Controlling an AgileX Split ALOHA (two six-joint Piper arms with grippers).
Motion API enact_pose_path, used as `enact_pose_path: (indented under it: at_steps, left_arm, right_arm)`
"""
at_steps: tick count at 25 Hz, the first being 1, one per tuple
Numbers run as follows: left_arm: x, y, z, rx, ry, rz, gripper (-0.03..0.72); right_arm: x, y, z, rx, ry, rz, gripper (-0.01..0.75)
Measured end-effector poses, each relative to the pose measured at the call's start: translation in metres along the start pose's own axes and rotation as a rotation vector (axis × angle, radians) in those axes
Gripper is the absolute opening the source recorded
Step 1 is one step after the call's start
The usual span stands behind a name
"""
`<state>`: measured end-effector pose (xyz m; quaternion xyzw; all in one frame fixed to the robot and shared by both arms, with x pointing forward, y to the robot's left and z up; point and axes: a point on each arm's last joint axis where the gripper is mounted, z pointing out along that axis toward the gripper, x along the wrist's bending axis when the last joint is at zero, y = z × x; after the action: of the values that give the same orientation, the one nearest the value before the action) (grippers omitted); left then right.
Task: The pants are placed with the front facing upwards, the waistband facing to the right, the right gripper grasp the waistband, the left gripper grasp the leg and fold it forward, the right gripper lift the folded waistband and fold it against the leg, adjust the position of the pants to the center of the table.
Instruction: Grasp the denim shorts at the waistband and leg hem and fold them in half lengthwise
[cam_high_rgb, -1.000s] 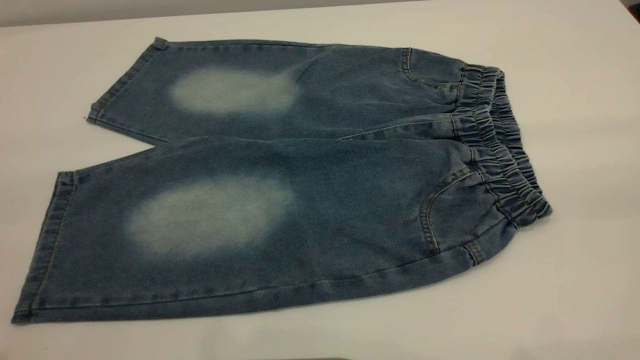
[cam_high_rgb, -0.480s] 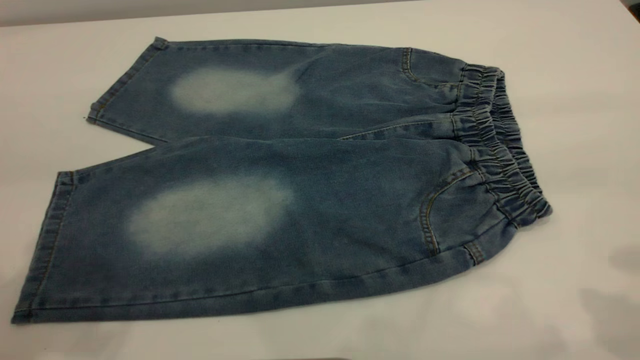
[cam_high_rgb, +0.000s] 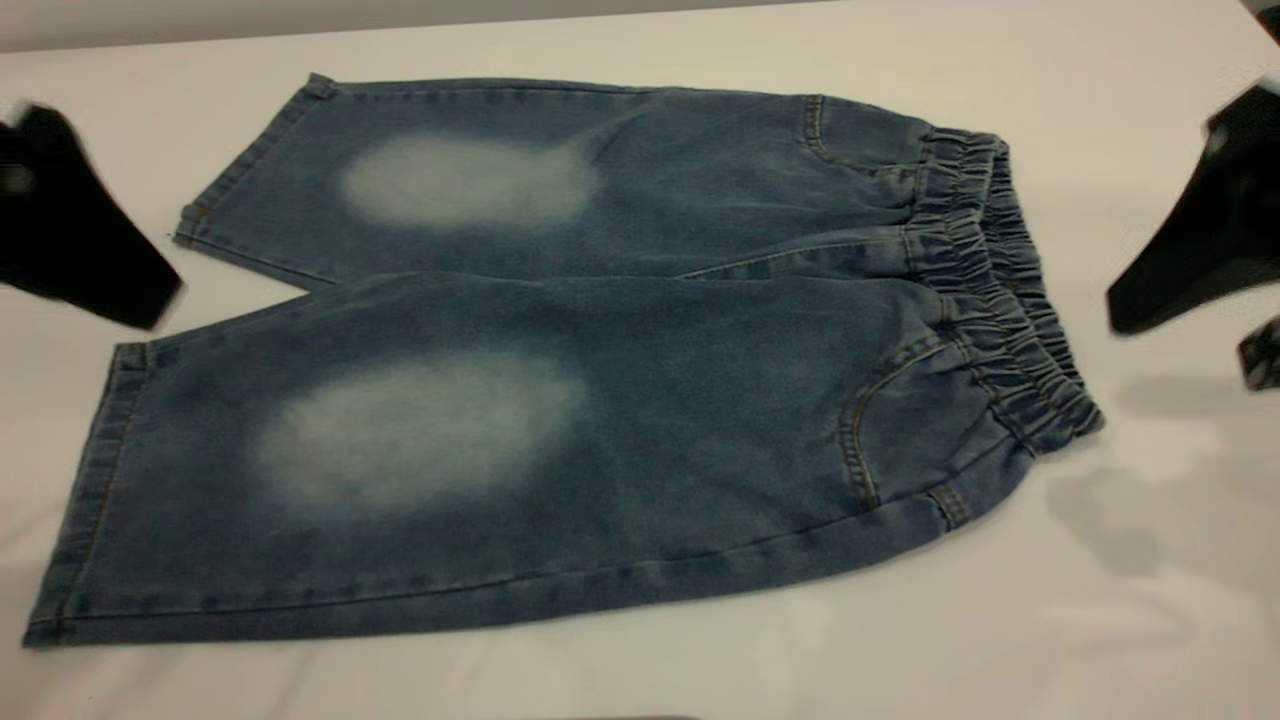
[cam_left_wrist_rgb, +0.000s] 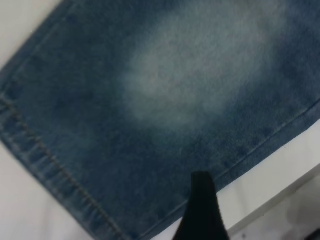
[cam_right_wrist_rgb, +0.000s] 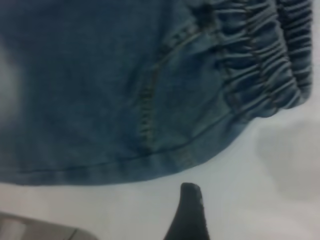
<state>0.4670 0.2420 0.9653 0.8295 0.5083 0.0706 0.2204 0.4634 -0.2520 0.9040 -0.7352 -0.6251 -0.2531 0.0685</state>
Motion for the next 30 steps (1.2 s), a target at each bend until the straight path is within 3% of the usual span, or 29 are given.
enact_pose_path:
  at_steps: [5,9,12,18,30]
  left_arm:
    - [-0.006,0.004,0.024,0.073,-0.035,0.028,0.515]
    - [-0.014,0.018,0.029,0.061,-0.049,0.072,0.515]
    - [-0.018,0.028,0.026,0.036,-0.051,0.098,0.515]
    - [-0.019,0.032,0.024,0.034,-0.058,0.102,0.515]
    - [-0.019,0.032,0.024,0.036,-0.059,0.102,0.515]
  right_arm:
    - [-0.015,0.000,0.027,0.041,-0.017,0.002,0.526]
    - [-0.030,0.003,0.044,0.043,-0.017,0.047,0.526]
    - [-0.038,0.008,0.055,0.041,0.032,0.075,0.525]
    - [-0.046,0.014,0.074,0.057,0.092,0.135,0.517]
    - [-0.045,0.023,0.087,0.072,0.166,0.098,0.514]
